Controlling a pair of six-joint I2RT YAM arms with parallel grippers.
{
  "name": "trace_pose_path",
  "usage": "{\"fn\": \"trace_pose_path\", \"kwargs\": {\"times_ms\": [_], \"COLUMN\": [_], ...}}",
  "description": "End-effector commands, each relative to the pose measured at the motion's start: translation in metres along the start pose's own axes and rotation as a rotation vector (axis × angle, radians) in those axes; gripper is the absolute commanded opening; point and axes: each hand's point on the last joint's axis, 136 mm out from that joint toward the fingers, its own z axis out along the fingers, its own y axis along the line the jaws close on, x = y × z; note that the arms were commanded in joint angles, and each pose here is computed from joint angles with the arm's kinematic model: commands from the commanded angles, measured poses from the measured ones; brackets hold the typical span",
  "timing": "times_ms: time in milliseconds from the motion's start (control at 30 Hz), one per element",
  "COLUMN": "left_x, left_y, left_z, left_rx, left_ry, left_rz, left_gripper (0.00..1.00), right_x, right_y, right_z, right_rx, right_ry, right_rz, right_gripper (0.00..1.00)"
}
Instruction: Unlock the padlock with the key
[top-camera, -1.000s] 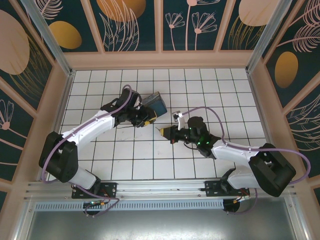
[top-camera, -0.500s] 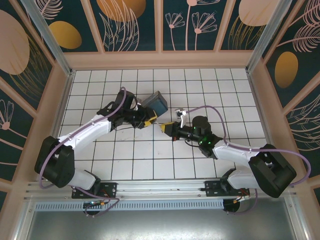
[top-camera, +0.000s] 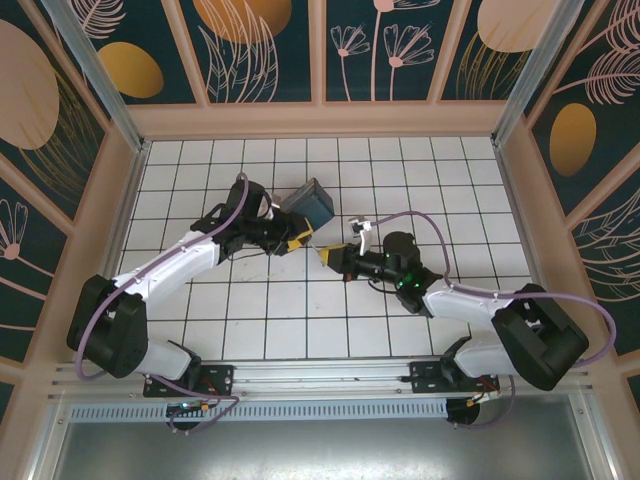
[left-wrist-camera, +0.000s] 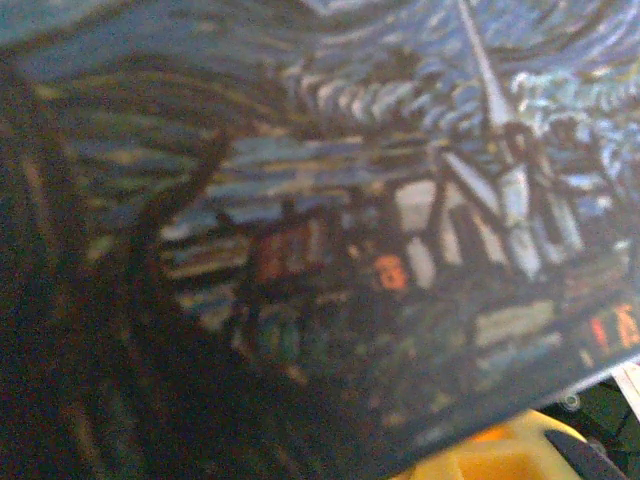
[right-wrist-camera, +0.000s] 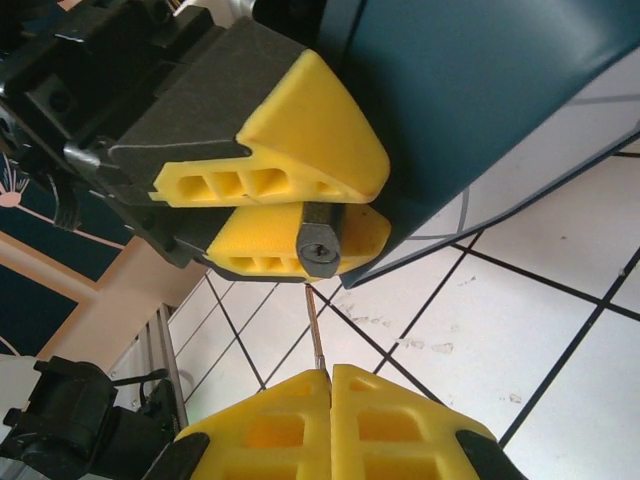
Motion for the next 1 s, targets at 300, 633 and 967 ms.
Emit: {"fn": "trace_pose_path", "kwargs": {"times_ms": [300,633,967], "left_x": [-0.001,-0.003,-0.009], "left_y": [-0.019,-0.019,-0.016], "left_z": [-0.01,-0.01,-0.015], "left_rx": [0.074,0.073,0.055], "left_ry": [-0.02,-0.035,-0.083], "left_rz": [0.039,0.032,0.013], "left_gripper": [0.24,0.23,0.22], "right_x": [-0.025,-0.022,-0.013], "right_y": [0.013,0.011,0.011], "right_z": [0.009,0.01,0.013], "right_rx": [-0.048,-0.045,-0.042], "right_ry": [-0.053,-0.044,-0.021], "right_rz": [-0.006,0.007,0.008], "right_gripper": [0.0,0.0,0.0]}}
